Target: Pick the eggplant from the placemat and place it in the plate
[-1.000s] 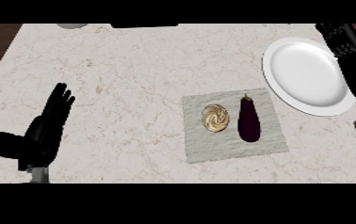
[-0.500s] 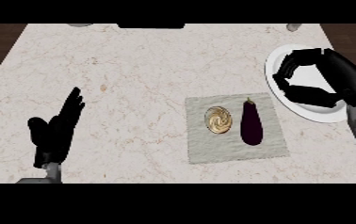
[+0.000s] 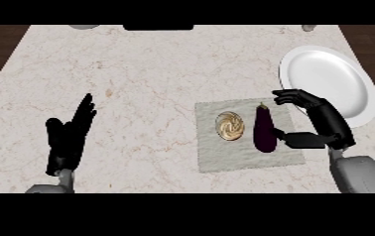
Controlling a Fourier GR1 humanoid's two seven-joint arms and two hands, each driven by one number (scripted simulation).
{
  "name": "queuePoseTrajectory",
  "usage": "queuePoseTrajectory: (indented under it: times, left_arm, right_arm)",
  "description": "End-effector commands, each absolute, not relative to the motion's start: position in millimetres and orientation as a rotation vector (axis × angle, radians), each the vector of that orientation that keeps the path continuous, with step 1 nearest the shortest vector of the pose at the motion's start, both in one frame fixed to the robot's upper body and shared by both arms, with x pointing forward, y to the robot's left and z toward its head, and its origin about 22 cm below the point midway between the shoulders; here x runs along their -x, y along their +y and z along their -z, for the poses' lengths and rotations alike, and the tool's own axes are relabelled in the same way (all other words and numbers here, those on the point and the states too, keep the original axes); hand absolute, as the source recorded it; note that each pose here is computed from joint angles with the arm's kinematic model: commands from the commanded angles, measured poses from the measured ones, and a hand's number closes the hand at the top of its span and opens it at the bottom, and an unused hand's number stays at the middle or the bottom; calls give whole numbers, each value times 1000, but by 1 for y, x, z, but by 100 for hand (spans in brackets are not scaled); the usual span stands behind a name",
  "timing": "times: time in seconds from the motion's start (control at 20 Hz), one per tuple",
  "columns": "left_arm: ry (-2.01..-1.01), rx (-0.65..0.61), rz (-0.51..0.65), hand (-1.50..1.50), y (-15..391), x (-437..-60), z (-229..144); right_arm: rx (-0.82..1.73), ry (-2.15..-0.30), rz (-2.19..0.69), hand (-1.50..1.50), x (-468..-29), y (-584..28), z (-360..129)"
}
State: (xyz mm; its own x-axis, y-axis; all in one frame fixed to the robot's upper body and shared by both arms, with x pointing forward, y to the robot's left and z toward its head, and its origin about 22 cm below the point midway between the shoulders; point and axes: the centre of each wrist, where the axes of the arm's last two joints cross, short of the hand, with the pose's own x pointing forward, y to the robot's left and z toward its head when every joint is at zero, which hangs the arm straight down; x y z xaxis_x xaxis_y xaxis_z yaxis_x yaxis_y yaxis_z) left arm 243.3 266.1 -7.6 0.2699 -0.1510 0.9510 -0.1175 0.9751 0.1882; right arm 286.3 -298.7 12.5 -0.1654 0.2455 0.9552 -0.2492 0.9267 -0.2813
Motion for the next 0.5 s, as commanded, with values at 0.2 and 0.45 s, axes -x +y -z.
queuePoseTrajectory:
  times: [0.2, 0.45]
  left_arm:
    - [-1281, -238, 30, 0, 254, -241, 10]
    - [-1285, -250, 38, 0, 247, -246, 1]
  right_arm:
    - [136, -1581, -907, -150, -303, -332, -35]
    - [314, -1472, -1122, -150, -320, -310, -71]
